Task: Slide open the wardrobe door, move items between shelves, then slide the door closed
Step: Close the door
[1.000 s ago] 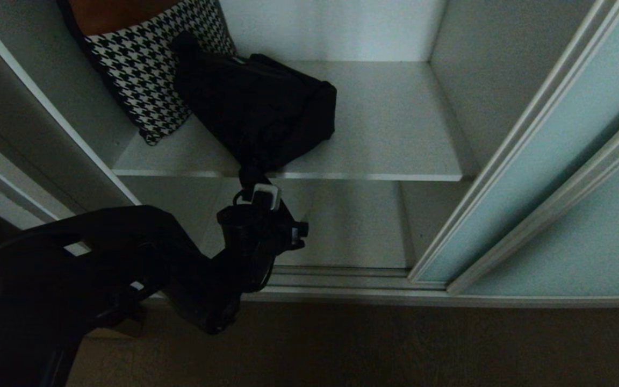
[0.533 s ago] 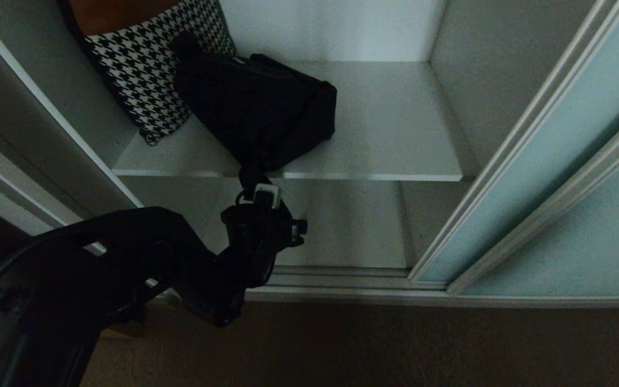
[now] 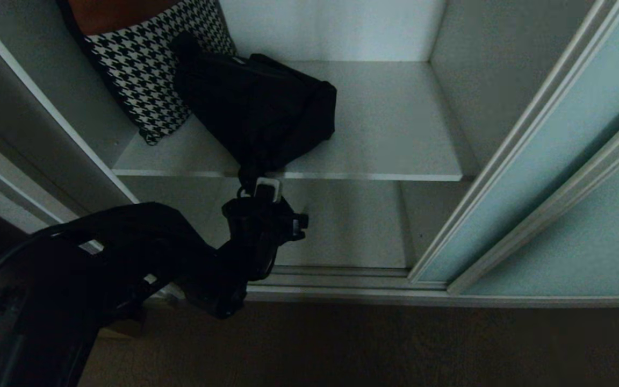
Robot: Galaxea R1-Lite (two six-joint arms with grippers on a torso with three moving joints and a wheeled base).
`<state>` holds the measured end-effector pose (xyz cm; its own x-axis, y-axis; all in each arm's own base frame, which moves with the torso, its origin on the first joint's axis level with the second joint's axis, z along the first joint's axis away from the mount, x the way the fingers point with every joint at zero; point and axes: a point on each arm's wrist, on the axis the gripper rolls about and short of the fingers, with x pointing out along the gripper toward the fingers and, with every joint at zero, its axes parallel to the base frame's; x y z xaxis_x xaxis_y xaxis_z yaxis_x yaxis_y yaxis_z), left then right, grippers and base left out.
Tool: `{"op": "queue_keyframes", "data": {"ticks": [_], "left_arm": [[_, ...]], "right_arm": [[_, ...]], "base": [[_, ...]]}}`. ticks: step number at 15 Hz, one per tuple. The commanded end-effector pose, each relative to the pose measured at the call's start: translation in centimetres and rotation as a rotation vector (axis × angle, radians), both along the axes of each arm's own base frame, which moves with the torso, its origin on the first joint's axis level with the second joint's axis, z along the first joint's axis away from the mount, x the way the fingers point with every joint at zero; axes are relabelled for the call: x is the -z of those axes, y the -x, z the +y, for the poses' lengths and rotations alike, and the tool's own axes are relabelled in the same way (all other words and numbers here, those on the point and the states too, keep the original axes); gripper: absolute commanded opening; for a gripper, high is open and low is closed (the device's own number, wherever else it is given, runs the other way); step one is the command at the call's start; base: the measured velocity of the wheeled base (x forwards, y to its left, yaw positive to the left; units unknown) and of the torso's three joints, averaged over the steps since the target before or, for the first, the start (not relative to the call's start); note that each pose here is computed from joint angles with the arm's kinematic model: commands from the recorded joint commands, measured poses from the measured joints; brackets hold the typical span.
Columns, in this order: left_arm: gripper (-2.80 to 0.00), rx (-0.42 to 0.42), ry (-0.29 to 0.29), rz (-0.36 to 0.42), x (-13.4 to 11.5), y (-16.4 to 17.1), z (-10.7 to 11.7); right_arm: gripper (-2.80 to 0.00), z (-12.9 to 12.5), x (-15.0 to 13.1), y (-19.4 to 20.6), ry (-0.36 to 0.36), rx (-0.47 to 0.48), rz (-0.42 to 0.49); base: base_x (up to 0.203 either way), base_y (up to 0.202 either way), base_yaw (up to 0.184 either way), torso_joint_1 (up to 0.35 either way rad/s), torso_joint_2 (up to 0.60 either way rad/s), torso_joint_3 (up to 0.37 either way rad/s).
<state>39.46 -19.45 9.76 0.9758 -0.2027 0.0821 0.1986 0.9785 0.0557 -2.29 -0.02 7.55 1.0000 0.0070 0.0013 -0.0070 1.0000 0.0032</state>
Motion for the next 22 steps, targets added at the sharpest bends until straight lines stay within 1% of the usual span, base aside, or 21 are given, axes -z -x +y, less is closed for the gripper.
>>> {"op": "queue_keyframes", "data": {"ticks": [1, 2, 3, 5, 7, 10, 12, 14, 15, 16, 18, 19, 22], "left_arm": [[0.0, 0.004, 0.006, -0.012, -2.1, 1.4, 0.6], [0.0, 0.011, 0.002, 0.001, -2.6, 2.1, 0.7], [0.0, 0.017, 0.011, -0.006, -4.2, 3.1, 1.1], [0.0, 0.027, 0.028, 0.0, -6.0, 4.8, 1.6], [0.0, 0.038, 0.032, 0.03, -6.3, 5.6, 1.6], [0.0, 0.068, 0.071, 0.054, -10.1, 7.4, 1.7], [0.0, 0.078, 0.092, 0.056, -11.5, 7.7, 1.6], [0.0, 0.084, 0.118, 0.052, -13.6, 8.1, 1.7], [0.0, 0.093, 0.137, 0.068, -14.7, 8.5, 1.6], [0.0, 0.104, 0.152, 0.093, -15.3, 8.9, 1.6], [0.0, 0.123, 0.15, 0.118, -15.2, 9.2, 1.6], [0.0, 0.124, 0.152, 0.114, -15.3, 9.4, 1.8], [0.0, 0.127, 0.177, 0.071, -16.7, 9.2, 1.6]], "right_arm": [[-2.8, 0.0, 0.0, 0.0, 0.0, -0.001, -0.002], [-2.8, 0.0, 0.0, 0.0, 0.0, -0.001, -0.002], [-2.8, 0.0, 0.0, 0.0, 0.0, -0.001, -0.002], [-2.8, 0.0, 0.0, 0.0, 0.0, -0.001, -0.002], [-2.8, 0.0, 0.0, 0.0, 0.0, -0.001, -0.002], [-2.8, 0.0, 0.0, 0.0, 0.0, 0.001, -0.002], [-2.8, 0.0, 0.0, 0.0, 0.0, -0.001, -0.002], [-2.8, 0.0, 0.0, 0.0, 0.0, -0.001, -0.002], [-2.8, 0.0, 0.0, 0.0, 0.0, -0.001, -0.002], [-2.8, 0.0, 0.0, 0.0, 0.0, -0.001, -0.002], [-2.8, 0.0, 0.0, 0.0, 0.0, -0.001, -0.002], [-2.8, 0.0, 0.0, 0.0, 0.0, -0.001, -0.002], [-2.8, 0.0, 0.0, 0.0, 0.0, -0.001, -0.002]], "base": [[0.0, 0.0, 0.0, 0.0, 0.0, 0.0], [0.0, 0.0, 0.0, 0.0, 0.0, 0.0], [0.0, 0.0, 0.0, 0.0, 0.0, 0.0], [0.0, 0.0, 0.0, 0.0, 0.0, 0.0], [0.0, 0.0, 0.0, 0.0, 0.0, 0.0], [0.0, 0.0, 0.0, 0.0, 0.0, 0.0], [0.0, 0.0, 0.0, 0.0, 0.0, 0.0], [0.0, 0.0, 0.0, 0.0, 0.0, 0.0], [0.0, 0.0, 0.0, 0.0, 0.0, 0.0], [0.0, 0.0, 0.0, 0.0, 0.0, 0.0], [0.0, 0.0, 0.0, 0.0, 0.0, 0.0], [0.0, 0.0, 0.0, 0.0, 0.0, 0.0], [0.0, 0.0, 0.0, 0.0, 0.0, 0.0]]}}
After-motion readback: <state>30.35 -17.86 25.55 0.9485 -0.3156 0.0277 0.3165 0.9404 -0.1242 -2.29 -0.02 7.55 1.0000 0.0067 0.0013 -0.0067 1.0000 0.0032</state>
